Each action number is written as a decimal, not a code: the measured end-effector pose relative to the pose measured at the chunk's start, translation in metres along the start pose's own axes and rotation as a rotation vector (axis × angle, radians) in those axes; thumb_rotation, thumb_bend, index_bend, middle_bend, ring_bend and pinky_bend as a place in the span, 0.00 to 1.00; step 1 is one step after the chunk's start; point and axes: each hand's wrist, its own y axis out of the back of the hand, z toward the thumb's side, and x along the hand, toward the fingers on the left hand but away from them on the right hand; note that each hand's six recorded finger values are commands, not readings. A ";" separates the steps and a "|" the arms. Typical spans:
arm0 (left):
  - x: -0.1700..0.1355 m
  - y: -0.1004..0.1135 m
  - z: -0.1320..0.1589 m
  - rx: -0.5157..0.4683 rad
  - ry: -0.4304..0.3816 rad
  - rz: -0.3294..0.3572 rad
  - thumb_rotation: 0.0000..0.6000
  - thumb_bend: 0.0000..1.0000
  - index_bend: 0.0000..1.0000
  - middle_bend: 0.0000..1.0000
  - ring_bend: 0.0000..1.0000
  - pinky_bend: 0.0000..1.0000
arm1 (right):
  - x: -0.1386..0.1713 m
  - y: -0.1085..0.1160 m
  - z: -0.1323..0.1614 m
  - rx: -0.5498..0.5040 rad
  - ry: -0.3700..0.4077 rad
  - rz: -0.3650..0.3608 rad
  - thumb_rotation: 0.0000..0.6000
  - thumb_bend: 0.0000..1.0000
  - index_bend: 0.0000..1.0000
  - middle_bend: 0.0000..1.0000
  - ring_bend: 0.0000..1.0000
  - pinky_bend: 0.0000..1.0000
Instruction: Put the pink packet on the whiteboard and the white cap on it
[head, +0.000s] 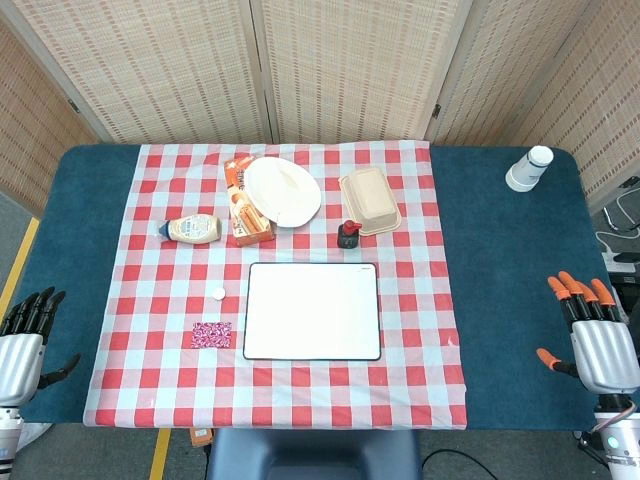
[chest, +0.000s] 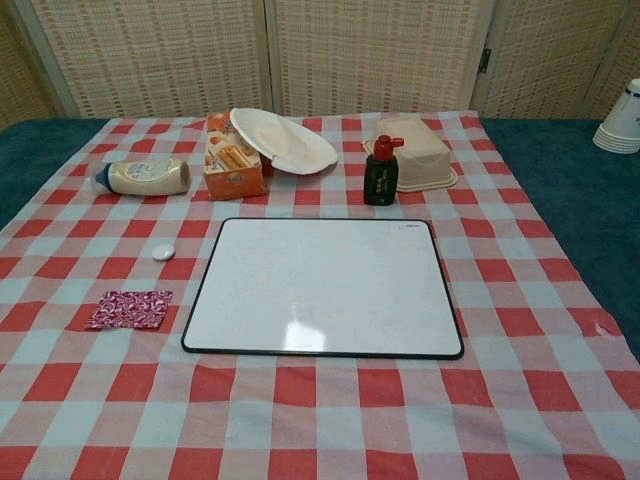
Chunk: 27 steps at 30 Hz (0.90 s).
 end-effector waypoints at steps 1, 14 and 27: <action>0.000 0.000 0.000 -0.001 0.000 -0.002 1.00 0.22 0.00 0.00 0.00 0.09 | 0.000 0.000 0.000 0.001 0.000 0.002 1.00 0.00 0.07 0.00 0.00 0.01; 0.000 -0.003 0.002 -0.003 -0.009 -0.013 1.00 0.22 0.00 0.00 0.00 0.09 | 0.000 -0.001 0.001 0.002 0.001 0.002 1.00 0.00 0.07 0.00 0.00 0.01; 0.010 0.001 0.009 -0.081 -0.055 0.037 1.00 0.22 0.01 0.09 0.05 0.24 | -0.002 0.000 -0.002 0.004 -0.009 -0.003 1.00 0.00 0.07 0.00 0.00 0.01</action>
